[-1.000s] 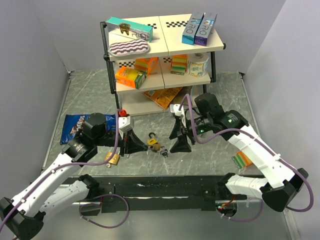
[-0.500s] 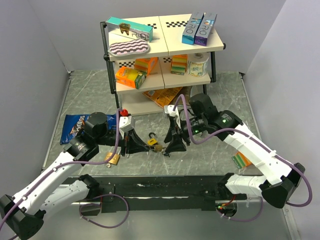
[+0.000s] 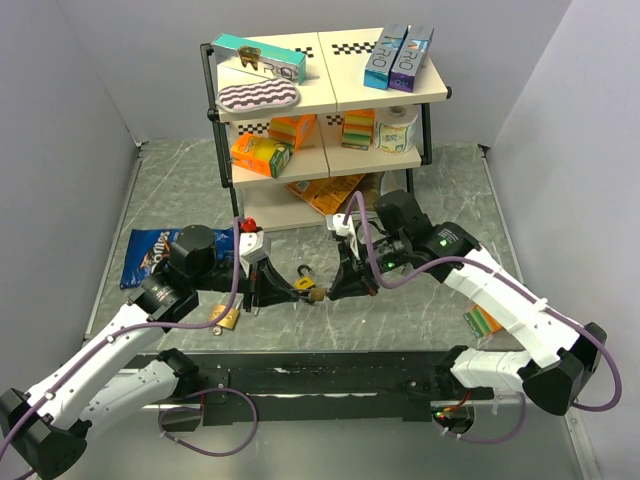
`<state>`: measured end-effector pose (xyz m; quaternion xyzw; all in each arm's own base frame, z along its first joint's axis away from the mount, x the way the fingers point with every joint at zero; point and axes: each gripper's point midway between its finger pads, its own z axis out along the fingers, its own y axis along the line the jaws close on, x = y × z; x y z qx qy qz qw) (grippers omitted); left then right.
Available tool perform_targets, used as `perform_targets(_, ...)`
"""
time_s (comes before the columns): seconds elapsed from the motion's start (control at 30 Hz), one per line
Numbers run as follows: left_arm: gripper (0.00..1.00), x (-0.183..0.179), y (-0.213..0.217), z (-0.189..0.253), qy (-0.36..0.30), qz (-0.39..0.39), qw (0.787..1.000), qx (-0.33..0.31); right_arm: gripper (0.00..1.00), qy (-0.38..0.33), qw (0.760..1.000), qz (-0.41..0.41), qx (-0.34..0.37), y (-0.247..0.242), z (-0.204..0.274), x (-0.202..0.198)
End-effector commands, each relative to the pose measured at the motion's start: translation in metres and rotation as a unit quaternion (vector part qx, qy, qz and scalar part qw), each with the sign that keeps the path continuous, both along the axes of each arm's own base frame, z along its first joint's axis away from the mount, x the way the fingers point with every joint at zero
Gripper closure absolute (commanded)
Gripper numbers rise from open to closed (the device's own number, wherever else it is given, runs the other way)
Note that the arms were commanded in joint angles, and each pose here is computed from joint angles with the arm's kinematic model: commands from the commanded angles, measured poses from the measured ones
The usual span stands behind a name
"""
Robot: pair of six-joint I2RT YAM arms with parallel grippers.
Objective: Lock with the key
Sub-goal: Lock the lock.
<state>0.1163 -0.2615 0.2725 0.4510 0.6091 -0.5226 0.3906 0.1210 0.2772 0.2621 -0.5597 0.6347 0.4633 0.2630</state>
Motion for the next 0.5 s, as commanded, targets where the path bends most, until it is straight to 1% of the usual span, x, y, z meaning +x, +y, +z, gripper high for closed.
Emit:
perform_targets(0.0,0.99,-0.003,0.001,0.012,-0.03,-0.005,0.999,-0.018,1.0,-0.023,1.0,-0.005,0.018,-0.005,0.004,0.006)
perform_targets(0.17,0.99,0.004,0.01,0.0,-0.032,0.011,0.999,-0.002,1.0,-0.006,0.999,-0.032,0.012,-0.024,-0.002,0.016)
perform_targets(0.3,0.99,0.01,0.015,-0.01,-0.038,0.02,0.999,0.008,1.0,-0.016,0.999,-0.047,0.004,-0.04,-0.014,0.027)
perform_targets(0.4,0.99,0.012,0.015,-0.015,-0.033,0.021,0.999,0.012,1.0,-0.026,0.996,-0.083,-0.012,-0.053,-0.026,0.051)
perform_targets(0.47,0.99,0.014,0.015,-0.018,-0.033,0.024,0.999,0.014,1.0,-0.033,0.99,-0.128,-0.038,-0.062,-0.04,0.075)
